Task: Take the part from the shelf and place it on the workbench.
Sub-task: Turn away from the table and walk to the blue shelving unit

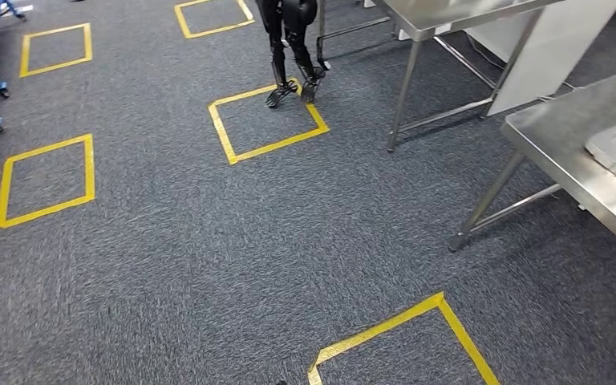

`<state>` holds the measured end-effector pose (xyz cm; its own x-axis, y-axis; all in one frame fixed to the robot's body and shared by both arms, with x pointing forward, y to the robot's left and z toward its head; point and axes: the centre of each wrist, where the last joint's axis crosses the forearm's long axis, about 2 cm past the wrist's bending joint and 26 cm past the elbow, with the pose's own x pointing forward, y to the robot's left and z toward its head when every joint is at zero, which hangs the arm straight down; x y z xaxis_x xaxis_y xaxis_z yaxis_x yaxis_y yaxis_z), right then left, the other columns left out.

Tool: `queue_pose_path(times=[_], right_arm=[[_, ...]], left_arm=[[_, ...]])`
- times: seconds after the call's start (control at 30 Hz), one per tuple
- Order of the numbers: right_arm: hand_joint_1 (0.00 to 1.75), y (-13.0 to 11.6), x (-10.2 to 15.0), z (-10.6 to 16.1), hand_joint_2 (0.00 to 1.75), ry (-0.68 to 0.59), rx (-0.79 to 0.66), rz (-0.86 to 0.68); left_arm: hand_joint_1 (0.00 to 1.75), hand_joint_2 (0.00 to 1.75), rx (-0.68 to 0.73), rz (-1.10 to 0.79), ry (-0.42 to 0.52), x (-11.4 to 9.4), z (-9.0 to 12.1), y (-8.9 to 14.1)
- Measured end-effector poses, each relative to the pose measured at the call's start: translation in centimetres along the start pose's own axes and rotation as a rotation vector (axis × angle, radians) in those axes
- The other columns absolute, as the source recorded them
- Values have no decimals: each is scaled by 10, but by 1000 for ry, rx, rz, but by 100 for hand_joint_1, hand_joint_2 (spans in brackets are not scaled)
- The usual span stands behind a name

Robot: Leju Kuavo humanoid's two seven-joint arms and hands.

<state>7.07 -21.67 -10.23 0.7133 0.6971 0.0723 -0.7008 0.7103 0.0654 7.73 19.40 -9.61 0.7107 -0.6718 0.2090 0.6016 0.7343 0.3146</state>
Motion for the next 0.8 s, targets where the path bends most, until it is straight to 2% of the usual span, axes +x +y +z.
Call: queue_pose_path(times=[0.8], right_arm=[[0, 0, 2, 0, 0, -1, 8, 55]], left_arm=[[0, 0, -78, -4, 18, -1, 0, -1]])
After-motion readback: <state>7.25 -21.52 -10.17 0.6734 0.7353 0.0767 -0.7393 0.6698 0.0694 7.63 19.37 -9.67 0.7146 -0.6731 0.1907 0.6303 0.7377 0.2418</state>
